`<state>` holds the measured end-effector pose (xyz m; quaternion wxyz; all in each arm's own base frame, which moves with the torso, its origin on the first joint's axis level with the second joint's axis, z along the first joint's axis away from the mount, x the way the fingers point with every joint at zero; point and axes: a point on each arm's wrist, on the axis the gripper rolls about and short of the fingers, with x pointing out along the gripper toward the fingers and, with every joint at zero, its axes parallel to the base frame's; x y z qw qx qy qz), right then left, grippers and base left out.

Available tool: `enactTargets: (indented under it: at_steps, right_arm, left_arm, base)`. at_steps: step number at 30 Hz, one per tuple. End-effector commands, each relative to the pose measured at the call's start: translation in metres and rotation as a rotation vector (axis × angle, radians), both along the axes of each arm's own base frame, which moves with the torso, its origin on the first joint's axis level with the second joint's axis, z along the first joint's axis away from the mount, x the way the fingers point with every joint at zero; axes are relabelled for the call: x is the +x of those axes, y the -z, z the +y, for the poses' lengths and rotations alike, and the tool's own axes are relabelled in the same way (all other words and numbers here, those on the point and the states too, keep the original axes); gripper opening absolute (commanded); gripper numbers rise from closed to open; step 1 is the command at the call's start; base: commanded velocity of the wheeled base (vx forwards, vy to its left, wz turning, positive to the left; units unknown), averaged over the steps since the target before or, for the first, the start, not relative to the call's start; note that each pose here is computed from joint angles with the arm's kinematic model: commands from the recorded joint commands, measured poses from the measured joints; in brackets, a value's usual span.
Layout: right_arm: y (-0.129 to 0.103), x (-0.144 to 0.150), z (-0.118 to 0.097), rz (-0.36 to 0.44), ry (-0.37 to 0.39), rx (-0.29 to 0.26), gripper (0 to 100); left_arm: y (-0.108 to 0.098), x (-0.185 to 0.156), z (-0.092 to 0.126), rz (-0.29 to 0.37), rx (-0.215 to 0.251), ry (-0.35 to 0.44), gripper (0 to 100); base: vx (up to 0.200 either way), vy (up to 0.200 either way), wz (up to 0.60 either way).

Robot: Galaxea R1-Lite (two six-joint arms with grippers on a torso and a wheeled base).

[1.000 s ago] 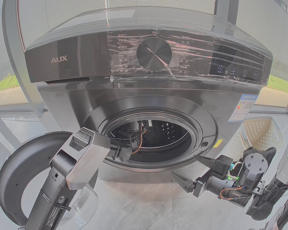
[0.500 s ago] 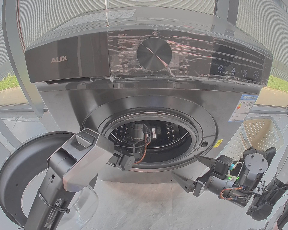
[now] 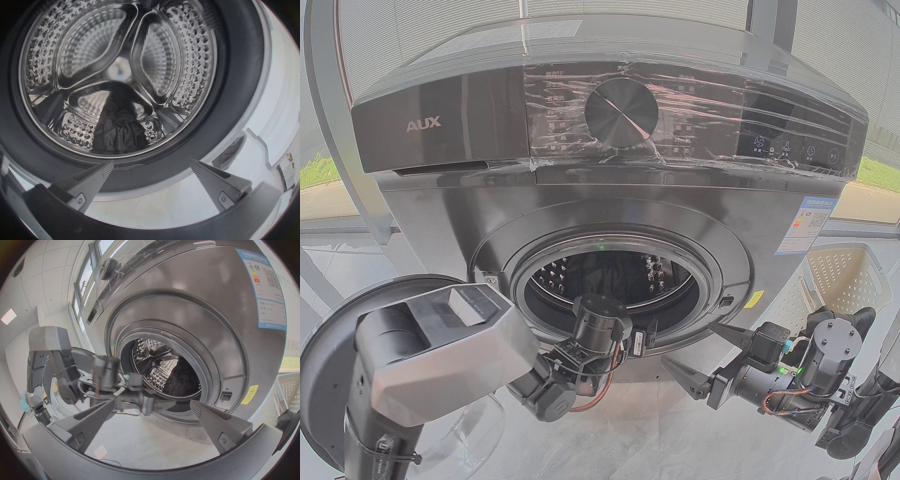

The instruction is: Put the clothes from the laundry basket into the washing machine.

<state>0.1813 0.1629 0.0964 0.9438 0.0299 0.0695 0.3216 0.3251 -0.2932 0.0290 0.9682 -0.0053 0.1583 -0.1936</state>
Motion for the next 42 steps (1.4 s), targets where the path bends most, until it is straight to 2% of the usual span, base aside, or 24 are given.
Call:
enactTargets:
  at_steps: [1,4,6,9,11,12,13,15,16,18,21,24,37,42]
  right_arm:
    - [-0.005,-0.007,-0.009,-0.007,0.016,0.005,100]
    - [-0.007,-0.011,-0.013,-0.011,0.019,0.009,100]
    - [-0.007,-0.015,-0.017,-0.005,0.02,0.005,100]
    - [-0.008,-0.018,-0.022,-0.001,0.03,0.01,100]
    - [-0.009,-0.018,-0.024,-0.004,0.043,0.017,100]
    - [-0.011,-0.018,-0.029,-0.006,0.061,0.021,100]
    - [-0.01,-0.02,-0.038,-0.001,0.103,0.014,100]
    - [-0.01,-0.023,-0.049,0.0,0.155,0.008,100]
    - [-0.012,-0.027,-0.058,-0.002,0.184,0.013,100]
    - [-0.016,-0.028,-0.063,-0.013,0.206,0.028,100]
    - [-0.033,-0.029,-0.083,-0.095,0.293,0.067,100]
    - [-0.038,-0.034,-0.091,-0.112,0.318,0.061,100]
    - [-0.041,-0.074,-0.113,-0.035,0.342,0.012,100]
    - [-0.039,-0.092,-0.123,-0.013,0.383,-0.004,100]
  left_arm:
    - [-0.068,-0.06,0.023,-0.078,-0.107,0.057,100]
    - [-0.085,-0.084,0.043,-0.086,-0.129,0.069,100]
    - [-0.095,-0.113,0.062,-0.09,-0.143,0.095,100]
    - [-0.103,-0.146,0.076,-0.094,-0.187,0.131,100]
    - [-0.105,-0.154,0.083,-0.094,-0.197,0.137,100]
    - [-0.105,-0.162,0.091,-0.096,-0.191,0.143,100]
    - [-0.1,-0.169,0.099,-0.089,-0.166,0.143,100]
    - [-0.103,-0.17,0.105,-0.119,-0.166,0.1,100]
    - [-0.106,-0.171,0.108,-0.144,-0.19,0.067,100]
    - [-0.11,-0.172,0.11,-0.164,-0.212,0.055,100]
    - [-0.119,-0.185,0.123,-0.213,-0.252,0.068,100]
    - [-0.121,-0.191,0.13,-0.234,-0.235,0.071,100]
    - [-0.114,-0.213,0.164,-0.238,-0.188,0.05,100]
    - [-0.117,-0.217,0.181,-0.268,-0.195,-0.012,100]
  base:
    - [0.0,0.0,0.0]
    - [0.0,0.0,0.0]
    - [0.0,0.0,0.0]
    - [0.0,0.0,0.0]
    - [0.0,0.0,0.0]
    - [0.0,0.0,0.0]
    - [0.0,0.0,0.0]
    - [0.0,0.0,0.0]
    - [0.0,0.0,0.0]
    - [0.0,0.0,0.0]
    - [-0.067,0.0,0.0]
    - [-0.2,0.0,0.0]
    - [-0.2,0.0,0.0]
    - [-0.2,0.0,0.0]
